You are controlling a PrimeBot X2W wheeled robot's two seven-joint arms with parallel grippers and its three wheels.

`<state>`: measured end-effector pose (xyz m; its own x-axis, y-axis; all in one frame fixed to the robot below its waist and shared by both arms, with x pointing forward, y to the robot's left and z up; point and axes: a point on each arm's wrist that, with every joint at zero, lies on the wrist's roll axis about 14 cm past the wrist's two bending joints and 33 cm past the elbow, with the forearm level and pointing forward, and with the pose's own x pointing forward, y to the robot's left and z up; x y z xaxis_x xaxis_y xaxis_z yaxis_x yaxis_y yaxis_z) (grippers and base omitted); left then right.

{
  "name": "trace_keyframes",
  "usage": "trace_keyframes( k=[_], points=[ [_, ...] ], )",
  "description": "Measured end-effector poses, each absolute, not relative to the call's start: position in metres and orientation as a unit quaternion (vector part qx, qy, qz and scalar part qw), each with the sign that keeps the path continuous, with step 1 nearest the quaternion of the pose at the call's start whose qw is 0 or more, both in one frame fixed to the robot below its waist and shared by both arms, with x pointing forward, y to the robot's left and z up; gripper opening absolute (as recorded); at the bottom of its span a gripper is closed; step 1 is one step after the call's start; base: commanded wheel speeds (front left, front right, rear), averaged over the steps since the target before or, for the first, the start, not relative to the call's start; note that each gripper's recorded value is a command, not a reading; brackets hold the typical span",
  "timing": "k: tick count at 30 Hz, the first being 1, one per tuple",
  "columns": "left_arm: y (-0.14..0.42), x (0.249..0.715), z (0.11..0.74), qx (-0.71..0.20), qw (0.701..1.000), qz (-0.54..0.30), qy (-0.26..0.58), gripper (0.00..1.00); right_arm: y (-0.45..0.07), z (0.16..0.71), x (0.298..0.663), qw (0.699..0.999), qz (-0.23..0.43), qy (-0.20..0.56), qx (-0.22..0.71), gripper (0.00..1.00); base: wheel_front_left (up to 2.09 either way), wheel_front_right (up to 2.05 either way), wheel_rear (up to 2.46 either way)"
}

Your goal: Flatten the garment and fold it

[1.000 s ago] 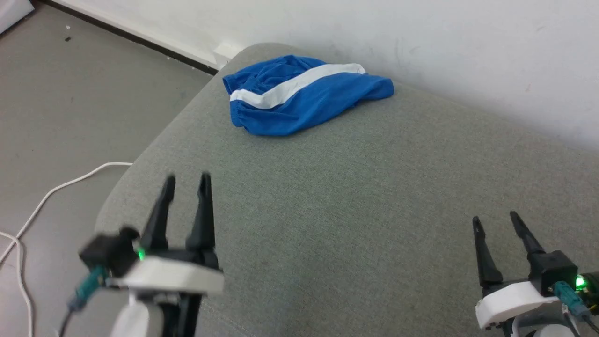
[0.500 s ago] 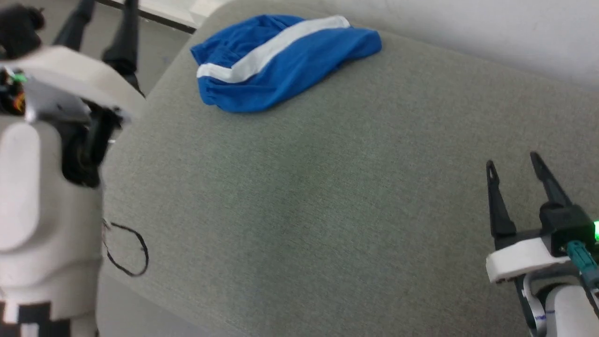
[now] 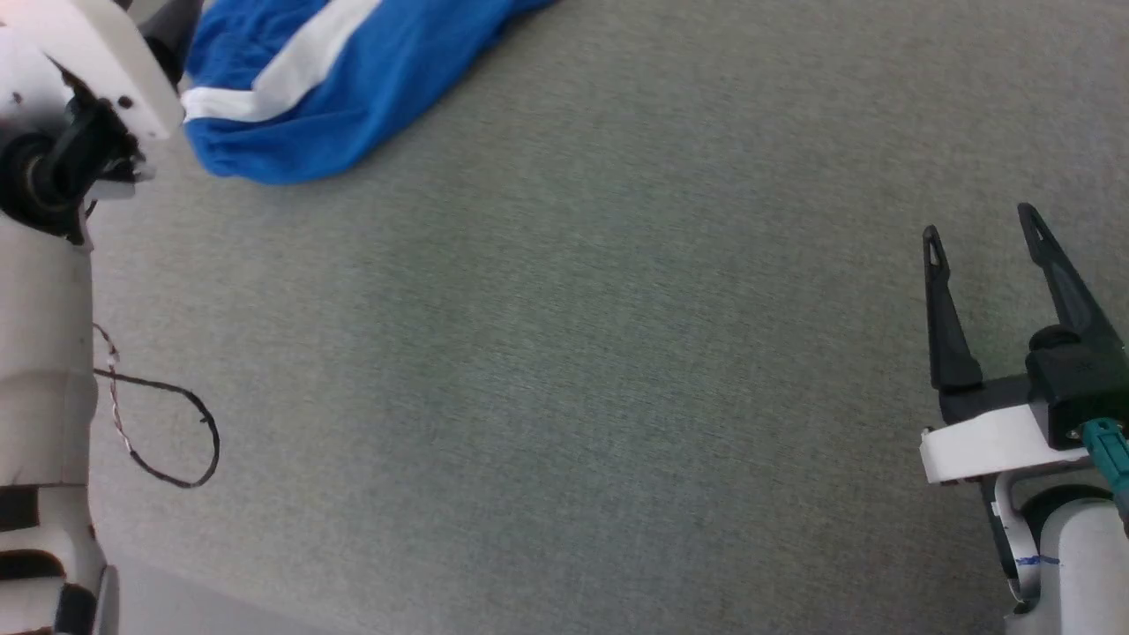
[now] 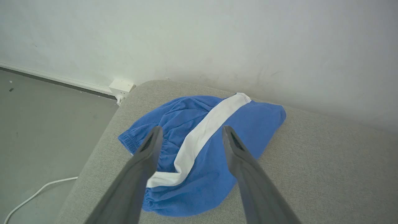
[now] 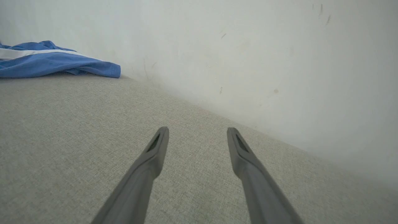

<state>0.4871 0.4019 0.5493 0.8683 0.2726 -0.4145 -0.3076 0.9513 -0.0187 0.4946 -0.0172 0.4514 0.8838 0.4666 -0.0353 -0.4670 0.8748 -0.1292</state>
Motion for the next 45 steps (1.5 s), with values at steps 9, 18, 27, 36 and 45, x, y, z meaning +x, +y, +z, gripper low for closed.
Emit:
trace_keyframes(
  k=[9, 18, 27, 36, 45],
  points=[
    [0.396, 0.504, 0.464, -0.043, 0.930, 0.141, 0.338, 1.00, -0.049, 0.450, 0.504, 0.976, 0.201, -0.002, -0.086, 1.00, 0.00, 0.00, 0.00],
    [0.402, 0.490, 0.389, 0.009, 0.876, 0.145, 0.461, 1.00, -0.069, 0.427, 0.506, 0.978, 0.180, 0.028, -0.099, 1.00, 0.00, 0.00, 0.00],
    [0.404, 0.501, 0.376, 0.038, 0.869, 0.134, 0.474, 0.00, -0.080, 0.419, 0.506, 0.979, 0.168, 0.040, -0.105, 1.00, 0.00, 0.00, 0.00],
    [0.387, 0.518, 0.404, -0.016, 0.916, 0.115, 0.385, 0.00, -0.080, 0.435, 0.504, 0.980, 0.167, 0.023, -0.102, 1.00, 0.00, 0.00, 0.00],
    [0.374, 0.542, 0.499, -0.029, 0.965, 0.085, 0.247, 0.00, -0.083, 0.467, 0.495, 0.984, 0.162, -0.013, -0.073, 1.00, 0.00, 0.00, 0.00]
  ],
)
